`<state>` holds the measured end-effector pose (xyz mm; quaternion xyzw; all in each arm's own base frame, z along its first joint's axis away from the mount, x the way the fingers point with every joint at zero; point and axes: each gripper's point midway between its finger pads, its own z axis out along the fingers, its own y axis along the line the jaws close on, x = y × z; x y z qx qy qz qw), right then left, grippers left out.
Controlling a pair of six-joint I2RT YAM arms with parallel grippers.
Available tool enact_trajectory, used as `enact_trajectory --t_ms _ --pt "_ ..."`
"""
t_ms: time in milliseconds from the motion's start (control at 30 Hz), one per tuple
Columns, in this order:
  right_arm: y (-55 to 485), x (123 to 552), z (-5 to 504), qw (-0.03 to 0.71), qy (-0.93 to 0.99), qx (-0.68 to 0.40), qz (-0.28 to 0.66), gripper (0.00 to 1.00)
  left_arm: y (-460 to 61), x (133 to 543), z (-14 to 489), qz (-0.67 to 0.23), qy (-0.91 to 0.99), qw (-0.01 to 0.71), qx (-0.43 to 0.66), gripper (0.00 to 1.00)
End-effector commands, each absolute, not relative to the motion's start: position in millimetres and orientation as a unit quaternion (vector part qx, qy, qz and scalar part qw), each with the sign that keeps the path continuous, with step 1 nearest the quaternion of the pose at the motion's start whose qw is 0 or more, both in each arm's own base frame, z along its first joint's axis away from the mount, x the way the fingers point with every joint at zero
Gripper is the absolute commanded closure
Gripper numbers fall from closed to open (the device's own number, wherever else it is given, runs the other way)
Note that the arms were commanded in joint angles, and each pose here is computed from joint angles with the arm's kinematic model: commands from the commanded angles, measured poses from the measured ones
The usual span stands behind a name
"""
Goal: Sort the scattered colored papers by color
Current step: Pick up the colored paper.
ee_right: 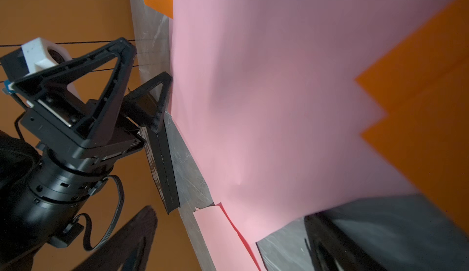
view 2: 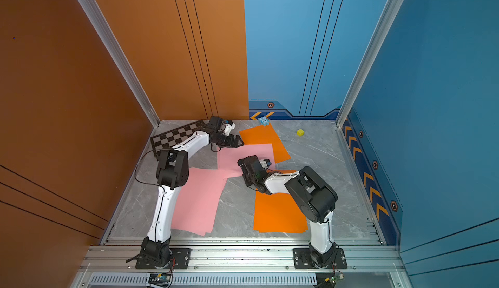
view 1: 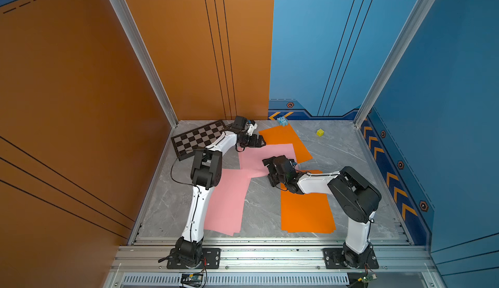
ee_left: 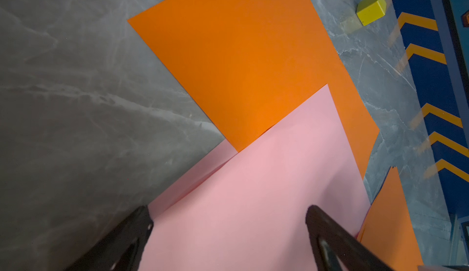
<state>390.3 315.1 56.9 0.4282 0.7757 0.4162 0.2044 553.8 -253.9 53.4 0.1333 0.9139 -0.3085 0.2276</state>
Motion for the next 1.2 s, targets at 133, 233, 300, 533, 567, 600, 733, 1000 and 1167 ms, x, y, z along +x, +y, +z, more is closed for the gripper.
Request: enact_trajectory --t_ms 133,233,300,533,567,600,733,1000,1167 --pt "291.7 413.3 42.6 0.240 0.773 0.435 0.395 0.06 -258.8 533.3 23.4 -0.331 0.919 0.173 0.126 0.02" --pt "295.6 422.6 51.0 0.243 0.778 0.416 0.403 0.08 -258.4 531.9 22.7 -0.333 0.919 0.170 0.124 0.02" --pt "296.1 427.1 55.0 0.247 0.778 0.408 0.409 0.15 -258.7 530.9 23.6 -0.338 0.918 0.167 0.121 0.02" --pt "297.2 432.5 65.4 0.255 0.790 0.376 0.412 0.33 -259.2 534.6 44.1 -0.371 0.907 0.168 0.107 0.04" --pt "297.9 431.2 65.0 0.252 0.794 0.373 0.409 0.37 -257.4 536.3 46.9 -0.372 0.907 0.170 0.105 0.05" --pt "298.3 431.0 66.8 0.250 0.799 0.368 0.406 0.37 -256.9 537.1 49.0 -0.374 0.906 0.171 0.103 0.05" --pt "299.8 427.4 74.4 0.247 0.820 0.342 0.387 0.29 -253.8 539.9 53.4 -0.379 0.904 0.171 0.094 0.06" --pt "279.8 415.6 73.7 0.235 0.846 0.335 0.342 0.31 -254.4 538.8 52.2 -0.382 0.905 0.168 0.090 0.07" --pt "263.8 415.2 69.6 0.235 0.847 0.342 0.332 0.76 -253.7 539.3 51.3 -0.382 0.905 0.166 0.085 0.08"
